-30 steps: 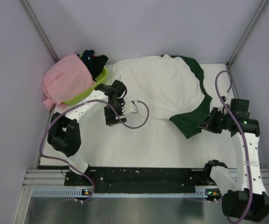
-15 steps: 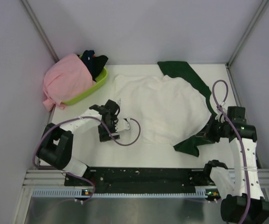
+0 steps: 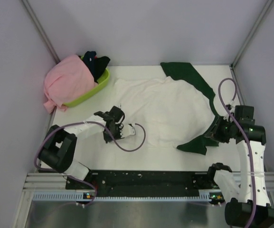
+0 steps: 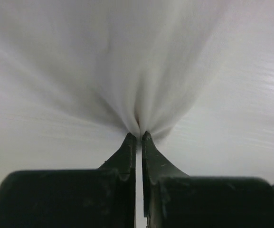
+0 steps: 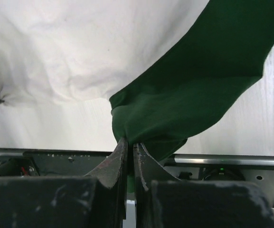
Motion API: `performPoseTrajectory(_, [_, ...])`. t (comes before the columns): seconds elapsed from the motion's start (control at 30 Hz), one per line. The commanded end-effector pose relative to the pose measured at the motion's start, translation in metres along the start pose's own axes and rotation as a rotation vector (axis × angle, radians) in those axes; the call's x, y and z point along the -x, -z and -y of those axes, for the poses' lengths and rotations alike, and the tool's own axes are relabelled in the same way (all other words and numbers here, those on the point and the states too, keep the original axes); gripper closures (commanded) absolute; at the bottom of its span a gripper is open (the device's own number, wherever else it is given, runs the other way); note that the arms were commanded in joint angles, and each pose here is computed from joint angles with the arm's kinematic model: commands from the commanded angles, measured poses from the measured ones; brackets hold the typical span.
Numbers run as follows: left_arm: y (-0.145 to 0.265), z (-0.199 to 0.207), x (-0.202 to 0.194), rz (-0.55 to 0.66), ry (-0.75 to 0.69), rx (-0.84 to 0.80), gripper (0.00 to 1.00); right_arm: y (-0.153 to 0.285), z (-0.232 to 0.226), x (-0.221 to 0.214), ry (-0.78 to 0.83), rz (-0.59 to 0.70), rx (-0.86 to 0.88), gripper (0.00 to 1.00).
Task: Fold and stack the t-shirts
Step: Flatten out the tshirt, then fold the flattened tshirt in 1/3 of the way
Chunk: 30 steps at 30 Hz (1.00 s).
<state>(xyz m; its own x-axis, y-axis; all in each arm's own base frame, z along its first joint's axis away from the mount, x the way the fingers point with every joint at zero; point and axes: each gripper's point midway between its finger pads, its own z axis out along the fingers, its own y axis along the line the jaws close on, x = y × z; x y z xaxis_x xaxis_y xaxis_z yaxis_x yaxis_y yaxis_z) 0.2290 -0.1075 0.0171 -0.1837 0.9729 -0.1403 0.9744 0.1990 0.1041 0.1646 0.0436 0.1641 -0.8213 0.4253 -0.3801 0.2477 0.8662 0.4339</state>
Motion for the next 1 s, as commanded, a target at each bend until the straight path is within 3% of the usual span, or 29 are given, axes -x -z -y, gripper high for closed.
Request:
performPoseTrajectory(0.0, [0.021, 0.047, -0.017, -0.003, 0.062, -0.15, 1.0, 0.021, 0.004, 0.019, 0.05, 0.072, -0.078, 1.0])
performPoseTrajectory(0.1, [0.037, 0.029, -0.009, 0.028, 0.119, -0.076, 1.0, 0.018, 0.003, 0.043, 0.077, 0.116, -0.09, 1.0])
performPoseTrajectory(0.23, [0.061, -0.046, 0.032, 0.115, 0.194, 0.121, 1.0, -0.015, -0.026, 0.101, 0.1, 0.171, 0.046, 1.0])
performPoseTrajectory(0.33, [0.062, -0.104, 0.042, 0.057, 0.28, 0.268, 1.0, -0.055, -0.031, 0.136, 0.2, 0.213, 0.025, 1.0])
performPoseTrajectory(0.47, [0.045, -0.143, 0.046, 0.04, 0.409, 0.273, 1.0, -0.104, -0.045, 0.179, 0.247, 0.22, 0.088, 1.0])
performPoseTrajectory(0.7, [0.032, -0.162, 0.044, 0.039, 0.464, 0.271, 1.0, -0.15, -0.038, 0.227, 0.407, 0.222, 0.031, 1.0])
performPoseTrajectory(0.97, [0.036, -0.18, 0.055, 0.05, 0.467, 0.29, 1.0, -0.142, -0.046, 0.268, 0.518, 0.3, -0.001, 1.0])
